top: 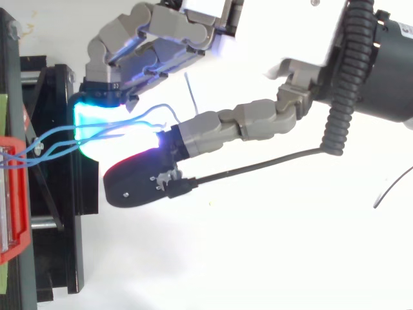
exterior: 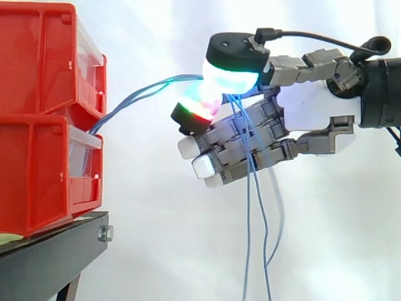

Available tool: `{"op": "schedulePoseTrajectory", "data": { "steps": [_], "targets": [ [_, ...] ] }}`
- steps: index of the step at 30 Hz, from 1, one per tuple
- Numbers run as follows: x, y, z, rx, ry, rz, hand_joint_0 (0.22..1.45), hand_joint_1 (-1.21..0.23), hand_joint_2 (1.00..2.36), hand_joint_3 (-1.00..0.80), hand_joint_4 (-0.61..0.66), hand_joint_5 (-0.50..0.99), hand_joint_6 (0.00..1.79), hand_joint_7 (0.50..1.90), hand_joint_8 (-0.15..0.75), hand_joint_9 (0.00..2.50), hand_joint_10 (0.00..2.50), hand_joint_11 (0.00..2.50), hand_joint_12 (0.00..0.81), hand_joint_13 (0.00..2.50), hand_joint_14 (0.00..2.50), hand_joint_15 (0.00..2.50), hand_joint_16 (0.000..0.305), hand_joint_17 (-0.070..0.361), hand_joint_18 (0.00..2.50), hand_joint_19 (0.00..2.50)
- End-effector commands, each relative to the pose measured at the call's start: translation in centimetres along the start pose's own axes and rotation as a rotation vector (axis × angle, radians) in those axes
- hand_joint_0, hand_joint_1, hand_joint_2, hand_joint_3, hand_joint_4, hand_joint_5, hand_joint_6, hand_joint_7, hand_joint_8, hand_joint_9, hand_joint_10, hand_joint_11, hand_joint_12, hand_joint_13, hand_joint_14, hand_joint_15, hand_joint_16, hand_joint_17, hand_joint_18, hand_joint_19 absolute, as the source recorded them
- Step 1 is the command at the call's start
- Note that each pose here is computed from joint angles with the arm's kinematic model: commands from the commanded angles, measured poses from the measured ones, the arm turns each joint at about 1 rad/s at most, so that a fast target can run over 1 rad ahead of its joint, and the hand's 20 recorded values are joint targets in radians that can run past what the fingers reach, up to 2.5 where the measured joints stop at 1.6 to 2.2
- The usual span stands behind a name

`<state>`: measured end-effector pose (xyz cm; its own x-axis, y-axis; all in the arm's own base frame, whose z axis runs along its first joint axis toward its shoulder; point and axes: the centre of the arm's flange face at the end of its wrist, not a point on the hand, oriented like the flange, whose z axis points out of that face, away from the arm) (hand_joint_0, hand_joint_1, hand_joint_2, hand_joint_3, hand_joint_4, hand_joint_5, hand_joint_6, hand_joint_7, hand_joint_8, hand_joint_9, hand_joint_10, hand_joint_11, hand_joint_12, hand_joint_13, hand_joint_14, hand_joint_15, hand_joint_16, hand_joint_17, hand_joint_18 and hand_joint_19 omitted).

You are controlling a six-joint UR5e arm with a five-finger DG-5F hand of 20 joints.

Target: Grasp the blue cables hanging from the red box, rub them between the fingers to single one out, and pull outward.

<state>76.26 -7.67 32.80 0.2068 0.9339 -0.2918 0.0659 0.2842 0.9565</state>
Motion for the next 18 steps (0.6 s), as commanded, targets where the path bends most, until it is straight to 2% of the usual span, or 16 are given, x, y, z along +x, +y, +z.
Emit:
{"op": "schedulePoseTrajectory", "data": {
  "steps": [1, 6, 9, 16, 18],
  "targets": [
    [-0.03, -0.01, 0.00, 0.000, 0.000, -0.001, 0.66, -0.92, 1.01, -0.37, 0.17, -0.18, 0.87, 0.84, 0.264, 0.81, 0.02, 0.49, 0.313, 0.67, 0.02, 0.42, 0.038, 0.085, 0.45, 0.34],
    [-0.02, -0.02, -0.01, 0.001, 0.001, -0.002, 0.67, -0.92, 1.00, -0.46, 0.18, -0.18, 0.87, 0.87, 0.260, 0.81, 0.02, 0.49, 0.314, 0.67, 0.02, 0.43, 0.038, 0.085, 0.46, 0.35],
    [0.03, -0.11, 0.02, 0.001, 0.001, 0.002, 0.55, -0.81, 1.00, -0.50, 0.18, -0.17, 0.85, 0.89, 0.275, 0.86, 0.02, 0.48, 0.320, 0.70, 0.02, 0.44, 0.039, 0.088, 0.46, 0.38],
    [-0.18, -0.16, 0.07, 0.000, 0.000, 0.001, 0.51, -0.68, 1.00, -0.50, 0.21, -0.15, 0.82, 0.88, 0.289, 0.90, 0.01, 0.47, 0.332, 0.72, 0.02, 0.45, 0.042, 0.094, 0.48, 0.40],
    [-0.22, -0.05, 0.04, -0.001, -0.001, 0.001, 0.51, -0.59, 1.00, -0.50, 0.20, -0.14, 0.79, 0.94, 0.296, 0.94, 0.02, 0.47, 0.337, 0.73, 0.02, 0.45, 0.043, 0.096, 0.48, 0.41]
  ]
}}
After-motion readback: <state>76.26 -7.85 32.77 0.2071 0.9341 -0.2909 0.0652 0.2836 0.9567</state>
